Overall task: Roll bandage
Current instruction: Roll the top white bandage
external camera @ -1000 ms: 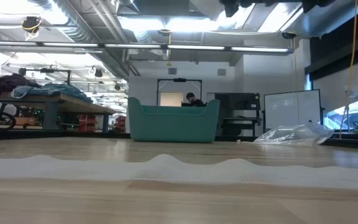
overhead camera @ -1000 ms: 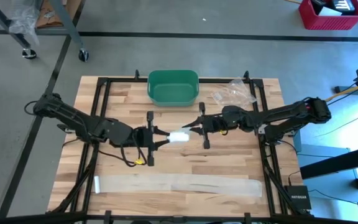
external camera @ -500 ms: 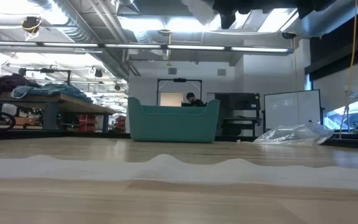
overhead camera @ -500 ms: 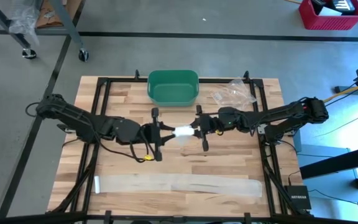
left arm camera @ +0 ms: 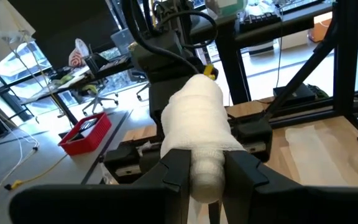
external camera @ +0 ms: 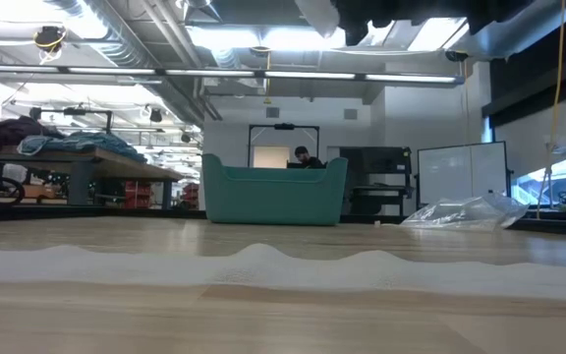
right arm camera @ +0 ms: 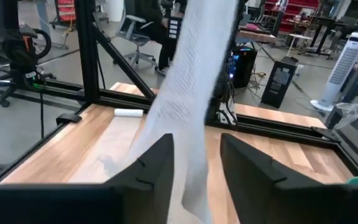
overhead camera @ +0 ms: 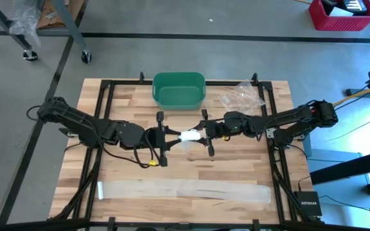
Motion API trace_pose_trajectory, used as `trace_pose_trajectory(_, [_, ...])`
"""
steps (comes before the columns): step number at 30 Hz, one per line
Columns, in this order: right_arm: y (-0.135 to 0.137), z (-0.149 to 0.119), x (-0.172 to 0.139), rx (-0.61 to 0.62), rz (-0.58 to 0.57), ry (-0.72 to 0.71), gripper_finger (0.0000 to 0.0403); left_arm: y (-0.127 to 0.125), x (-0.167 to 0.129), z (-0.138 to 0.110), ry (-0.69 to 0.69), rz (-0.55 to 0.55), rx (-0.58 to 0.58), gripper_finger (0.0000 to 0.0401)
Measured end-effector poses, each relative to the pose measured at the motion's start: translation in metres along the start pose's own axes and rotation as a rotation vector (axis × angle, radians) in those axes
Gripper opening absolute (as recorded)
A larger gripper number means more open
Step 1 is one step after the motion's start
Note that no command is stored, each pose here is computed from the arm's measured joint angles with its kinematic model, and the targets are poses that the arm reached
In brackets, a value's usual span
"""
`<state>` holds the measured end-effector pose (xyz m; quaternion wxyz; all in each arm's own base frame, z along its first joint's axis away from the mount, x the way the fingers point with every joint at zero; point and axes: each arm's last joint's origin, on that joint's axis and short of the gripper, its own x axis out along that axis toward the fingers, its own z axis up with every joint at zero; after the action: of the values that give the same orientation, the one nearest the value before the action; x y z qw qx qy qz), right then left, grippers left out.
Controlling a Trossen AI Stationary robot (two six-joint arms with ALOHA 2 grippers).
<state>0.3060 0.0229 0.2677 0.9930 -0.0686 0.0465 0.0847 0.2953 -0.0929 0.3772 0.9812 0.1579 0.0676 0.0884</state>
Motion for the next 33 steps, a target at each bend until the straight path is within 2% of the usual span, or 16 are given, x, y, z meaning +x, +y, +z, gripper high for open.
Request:
trace_pose_trajectory(3, [0.000,-0.005,0.004,-0.020,0.002,0.011,0.0102,0.000,0.000,0.000,-0.001,0.000,0.000,0.0054])
trace_pose_trajectory(9, [0.001,-0.008,0.008,-0.049,0.020,0.005,0.0011,-0.001,-0.001,0.000,0.000,0.002,0.007,0.0054])
trace_pose_trajectory(13, [0.010,-0.004,0.006,-0.045,0.021,-0.001,0.0016,-0.001,-0.002,0.000,0.019,0.067,0.037,0.0054])
trace_pose_trajectory(17, [0.031,0.002,0.002,-0.079,0.026,0.017,0.0005,0.001,-0.002,0.000,0.039,0.132,0.069,0.0054])
trace_pose_trajectory(22, [0.056,0.007,0.000,-0.103,0.011,0.023,0.0011,0.004,-0.003,-0.001,0.070,0.216,0.098,0.0054])
trace_pose_trajectory(27, [0.072,0.017,0.000,-0.166,-0.024,0.070,0.0004,0.003,-0.003,-0.001,0.079,0.218,0.142,0.0054])
trace_pose_trajectory(33, [0.087,0.047,0.000,-0.216,-0.042,0.096,0.0012,-0.002,0.002,-0.009,0.133,0.199,0.232,0.0054])
